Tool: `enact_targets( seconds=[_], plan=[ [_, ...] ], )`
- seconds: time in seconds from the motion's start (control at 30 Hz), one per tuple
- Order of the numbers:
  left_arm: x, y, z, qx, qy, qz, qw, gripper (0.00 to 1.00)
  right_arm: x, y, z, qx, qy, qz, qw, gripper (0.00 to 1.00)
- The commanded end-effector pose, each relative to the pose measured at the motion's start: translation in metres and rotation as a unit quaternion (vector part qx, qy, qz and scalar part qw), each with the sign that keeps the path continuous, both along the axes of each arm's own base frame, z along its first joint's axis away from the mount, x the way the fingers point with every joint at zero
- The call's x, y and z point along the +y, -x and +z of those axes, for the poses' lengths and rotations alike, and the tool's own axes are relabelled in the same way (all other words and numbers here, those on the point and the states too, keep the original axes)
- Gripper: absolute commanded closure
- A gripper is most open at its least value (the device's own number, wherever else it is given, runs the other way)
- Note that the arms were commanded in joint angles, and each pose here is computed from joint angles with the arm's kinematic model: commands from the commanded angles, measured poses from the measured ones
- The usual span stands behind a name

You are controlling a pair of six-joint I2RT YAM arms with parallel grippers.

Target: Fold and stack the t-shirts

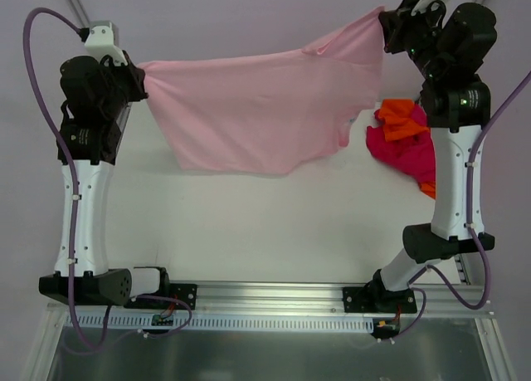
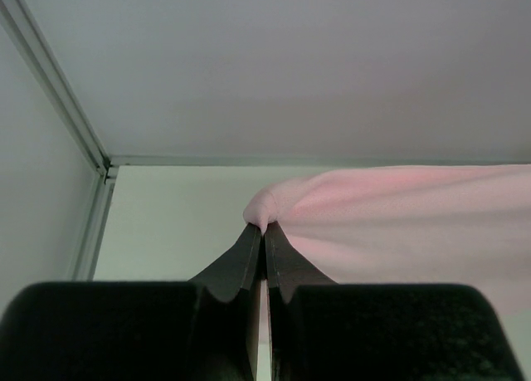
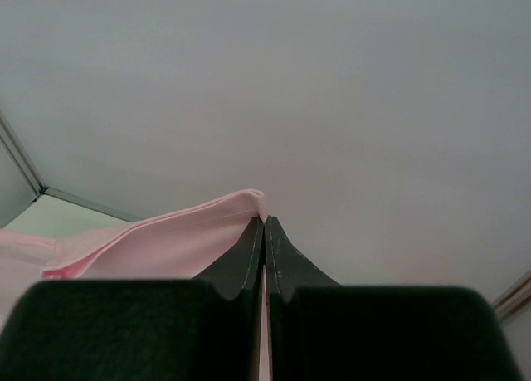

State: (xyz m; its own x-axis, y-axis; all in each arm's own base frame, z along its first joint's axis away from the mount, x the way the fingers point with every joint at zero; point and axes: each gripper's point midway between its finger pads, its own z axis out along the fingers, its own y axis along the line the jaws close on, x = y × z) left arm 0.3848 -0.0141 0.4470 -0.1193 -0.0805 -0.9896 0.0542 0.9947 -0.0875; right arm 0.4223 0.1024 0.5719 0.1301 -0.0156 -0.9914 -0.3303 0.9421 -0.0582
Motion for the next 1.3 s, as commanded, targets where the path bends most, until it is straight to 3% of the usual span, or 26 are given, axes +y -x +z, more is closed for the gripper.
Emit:
enact_targets(
  seconds=[0.0,0.23,0.43,0.6,0.7,0.8,0.83,1.03,1.27],
  plan=[
    [0.007,-0.004,0.040,-0.046,0.021,0.009,0.999,1.00,-0.011,0.021,0.049,-0.078,-0.009,-0.014,0.997,0.99],
    [0.020,-0.004,0.002,0.054,0.087,0.078,0.992,1.00,-0.033,0.007,0.005,-0.007,0.004,-0.080,0.997,0.99],
    [0.027,-0.001,-0.003,0.066,0.076,0.091,0.991,1.00,-0.048,0.005,-0.032,0.051,0.016,-0.123,0.991,0.99],
    [0.035,0.016,0.037,0.038,0.062,0.106,0.992,1.00,-0.058,0.024,-0.018,0.049,0.014,-0.141,0.989,0.99],
    [0.039,0.029,0.058,0.008,0.022,0.103,0.994,1.00,-0.063,0.035,-0.005,0.029,0.020,-0.149,0.988,0.99],
    [0.034,0.039,0.068,-0.026,-0.041,0.066,0.997,1.00,-0.064,0.043,0.002,0.018,0.020,-0.146,0.989,0.99],
    [0.020,0.050,0.086,-0.066,-0.047,0.029,0.996,1.00,-0.060,0.044,0.003,0.016,0.020,-0.136,0.990,0.99],
    [-0.015,0.068,0.085,-0.106,-0.089,-0.083,0.987,1.00,-0.051,0.052,0.019,-0.002,0.001,-0.109,0.994,0.99],
    [0.008,0.073,0.082,-0.103,-0.095,-0.016,0.990,1.00,-0.060,0.058,0.007,0.016,0.009,-0.129,0.992,0.99]
  ],
)
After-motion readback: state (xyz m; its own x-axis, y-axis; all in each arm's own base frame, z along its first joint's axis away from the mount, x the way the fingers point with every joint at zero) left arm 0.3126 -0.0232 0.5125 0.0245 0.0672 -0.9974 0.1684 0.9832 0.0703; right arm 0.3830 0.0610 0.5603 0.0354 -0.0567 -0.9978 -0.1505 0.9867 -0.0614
